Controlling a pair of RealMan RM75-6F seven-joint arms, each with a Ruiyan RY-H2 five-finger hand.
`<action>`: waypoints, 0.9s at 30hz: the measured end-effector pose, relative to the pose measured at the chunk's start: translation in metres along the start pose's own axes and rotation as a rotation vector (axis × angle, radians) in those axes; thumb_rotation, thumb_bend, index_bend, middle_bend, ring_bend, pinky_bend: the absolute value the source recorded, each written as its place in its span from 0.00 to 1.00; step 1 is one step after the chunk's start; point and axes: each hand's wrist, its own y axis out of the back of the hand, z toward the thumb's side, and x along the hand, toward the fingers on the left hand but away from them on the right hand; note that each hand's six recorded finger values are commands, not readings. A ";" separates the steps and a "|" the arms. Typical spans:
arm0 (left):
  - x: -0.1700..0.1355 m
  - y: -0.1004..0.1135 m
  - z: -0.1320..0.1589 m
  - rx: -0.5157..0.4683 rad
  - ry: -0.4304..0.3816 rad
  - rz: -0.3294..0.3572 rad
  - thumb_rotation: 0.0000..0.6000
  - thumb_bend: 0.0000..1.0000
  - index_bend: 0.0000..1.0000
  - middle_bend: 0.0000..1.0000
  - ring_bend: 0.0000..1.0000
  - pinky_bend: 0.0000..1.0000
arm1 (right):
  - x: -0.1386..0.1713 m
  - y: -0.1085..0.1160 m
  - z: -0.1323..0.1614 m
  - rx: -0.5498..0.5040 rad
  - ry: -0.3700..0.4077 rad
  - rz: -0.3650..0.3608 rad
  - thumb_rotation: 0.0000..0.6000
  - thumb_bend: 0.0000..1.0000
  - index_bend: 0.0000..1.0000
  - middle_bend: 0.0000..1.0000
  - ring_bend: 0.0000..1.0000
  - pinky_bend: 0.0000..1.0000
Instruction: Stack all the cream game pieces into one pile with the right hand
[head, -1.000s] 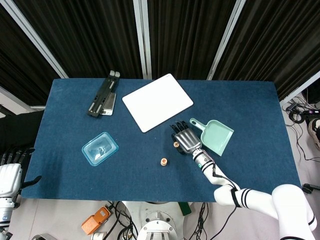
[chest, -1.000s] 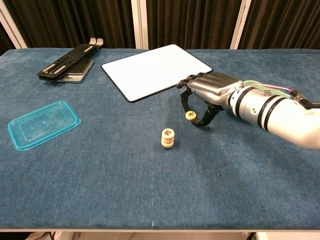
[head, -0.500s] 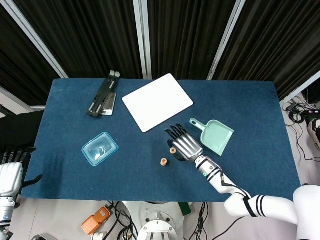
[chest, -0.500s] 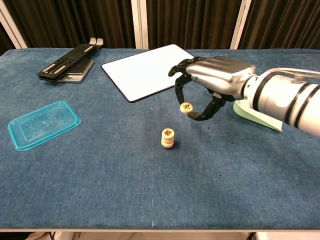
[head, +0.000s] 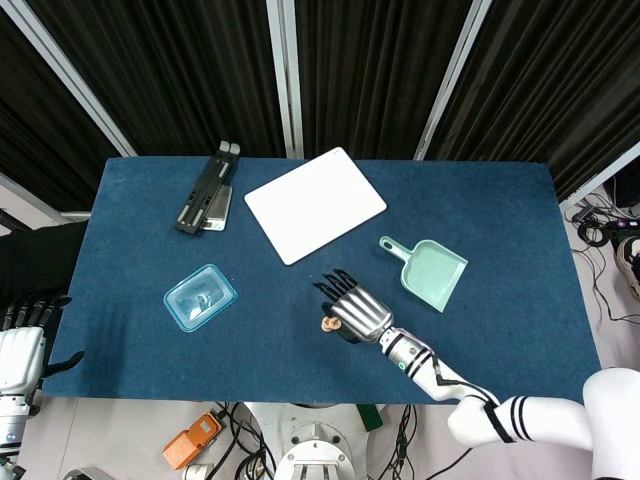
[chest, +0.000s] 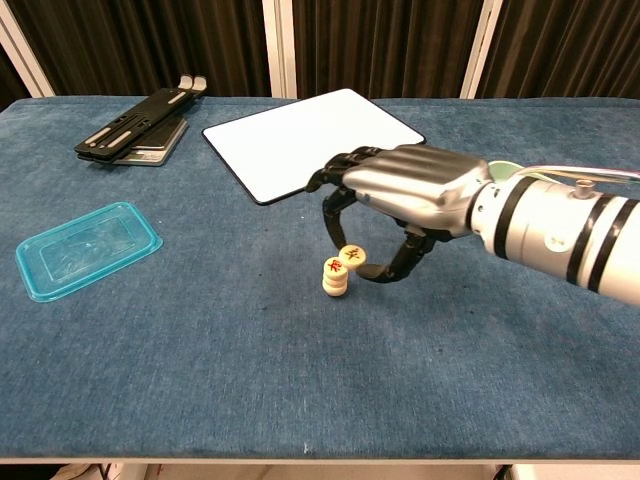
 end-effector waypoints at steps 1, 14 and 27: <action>0.000 0.000 0.000 0.000 0.000 -0.001 1.00 0.07 0.20 0.14 0.08 0.00 | -0.001 0.000 0.001 0.001 0.001 0.000 1.00 0.47 0.53 0.17 0.01 0.02; -0.001 -0.002 -0.003 -0.004 0.007 -0.003 1.00 0.07 0.19 0.14 0.08 0.00 | -0.012 -0.003 0.008 0.010 0.007 0.006 1.00 0.47 0.51 0.17 0.01 0.02; -0.001 -0.003 -0.004 -0.006 0.008 -0.003 1.00 0.07 0.20 0.14 0.08 0.00 | -0.012 -0.001 0.009 0.008 0.012 -0.003 1.00 0.47 0.48 0.17 0.01 0.02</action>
